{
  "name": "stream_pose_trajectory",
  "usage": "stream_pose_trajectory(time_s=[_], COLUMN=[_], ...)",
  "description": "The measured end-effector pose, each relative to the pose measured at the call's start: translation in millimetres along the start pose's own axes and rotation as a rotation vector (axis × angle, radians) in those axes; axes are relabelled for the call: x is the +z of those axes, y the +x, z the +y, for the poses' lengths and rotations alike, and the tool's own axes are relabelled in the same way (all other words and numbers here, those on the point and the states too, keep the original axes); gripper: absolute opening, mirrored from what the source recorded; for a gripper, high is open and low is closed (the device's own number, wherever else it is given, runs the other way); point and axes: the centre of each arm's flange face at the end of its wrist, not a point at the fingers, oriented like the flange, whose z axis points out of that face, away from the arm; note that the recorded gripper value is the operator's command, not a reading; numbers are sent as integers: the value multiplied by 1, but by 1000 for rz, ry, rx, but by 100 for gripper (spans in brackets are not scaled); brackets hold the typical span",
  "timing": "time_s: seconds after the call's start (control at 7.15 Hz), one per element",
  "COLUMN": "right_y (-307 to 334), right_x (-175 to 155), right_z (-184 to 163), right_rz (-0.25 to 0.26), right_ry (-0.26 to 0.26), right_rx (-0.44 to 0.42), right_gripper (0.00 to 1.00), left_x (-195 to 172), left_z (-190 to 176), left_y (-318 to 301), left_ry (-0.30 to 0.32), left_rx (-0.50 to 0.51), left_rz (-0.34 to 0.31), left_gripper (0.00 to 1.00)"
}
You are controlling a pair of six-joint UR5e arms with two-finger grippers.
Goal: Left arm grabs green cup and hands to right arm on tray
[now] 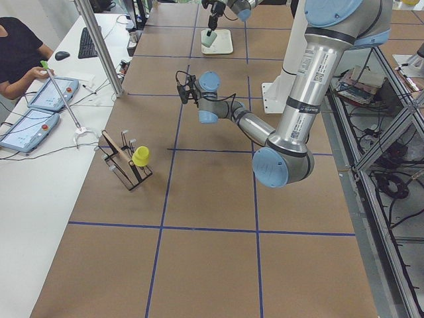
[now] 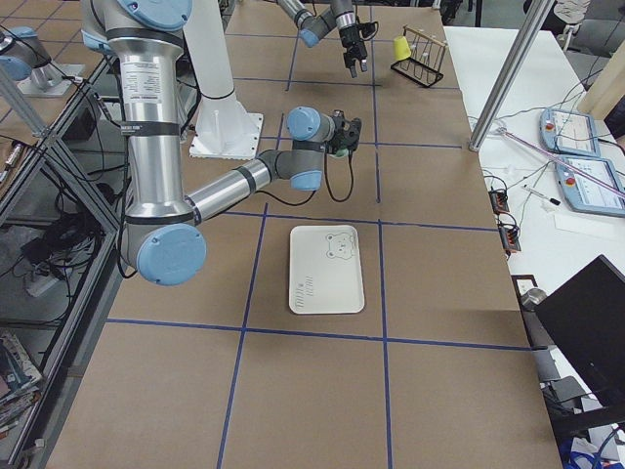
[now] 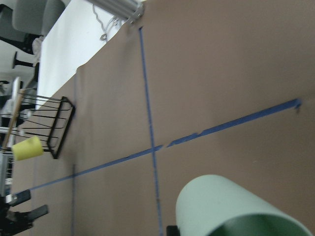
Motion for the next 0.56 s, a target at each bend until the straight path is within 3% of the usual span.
stream_pose_trajectory(time_s=[0.28, 0.56], right_y=[32, 74], right_x=[-20, -40], right_z=[-40, -53], right_rz=[210, 439], right_ry=[21, -67], right_rx=[-124, -330], right_gripper=[0, 0], left_x=[-6, -37], left_z=[-32, -53], left_y=[-33, -57], left_ry=[63, 79], left_rx=[130, 248], left_rz=[-221, -415], left_gripper=[100, 100])
